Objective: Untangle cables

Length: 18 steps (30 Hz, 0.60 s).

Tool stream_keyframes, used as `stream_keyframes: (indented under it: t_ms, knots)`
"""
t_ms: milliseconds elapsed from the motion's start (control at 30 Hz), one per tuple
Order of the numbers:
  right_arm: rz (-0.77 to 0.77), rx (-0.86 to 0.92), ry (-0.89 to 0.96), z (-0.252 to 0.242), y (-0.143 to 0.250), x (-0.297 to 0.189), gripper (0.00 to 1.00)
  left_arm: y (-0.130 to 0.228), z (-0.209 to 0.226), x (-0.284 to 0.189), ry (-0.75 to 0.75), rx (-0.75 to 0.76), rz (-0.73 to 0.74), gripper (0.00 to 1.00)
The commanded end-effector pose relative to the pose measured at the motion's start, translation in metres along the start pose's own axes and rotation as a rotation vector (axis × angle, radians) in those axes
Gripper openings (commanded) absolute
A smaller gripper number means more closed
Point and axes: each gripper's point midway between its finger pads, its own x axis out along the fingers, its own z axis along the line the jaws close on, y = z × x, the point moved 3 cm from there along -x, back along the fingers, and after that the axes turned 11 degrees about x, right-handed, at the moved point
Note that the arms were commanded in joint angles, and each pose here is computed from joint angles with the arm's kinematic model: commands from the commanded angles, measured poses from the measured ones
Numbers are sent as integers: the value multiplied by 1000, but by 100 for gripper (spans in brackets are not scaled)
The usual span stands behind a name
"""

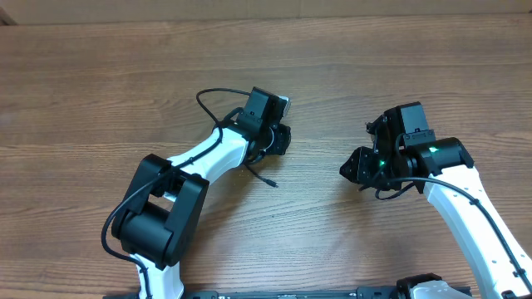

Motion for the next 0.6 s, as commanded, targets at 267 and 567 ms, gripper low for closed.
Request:
stream_keyframes:
  t_ms: [267, 567]
  knots:
    - [-29, -11, -16, 6, -6, -7, 38, -18, -15, -19, -1, 53, -55, 48]
    - [-28, -11, -16, 6, -6, -7, 38, -12, -14, 10, -22, 69, -53, 54]
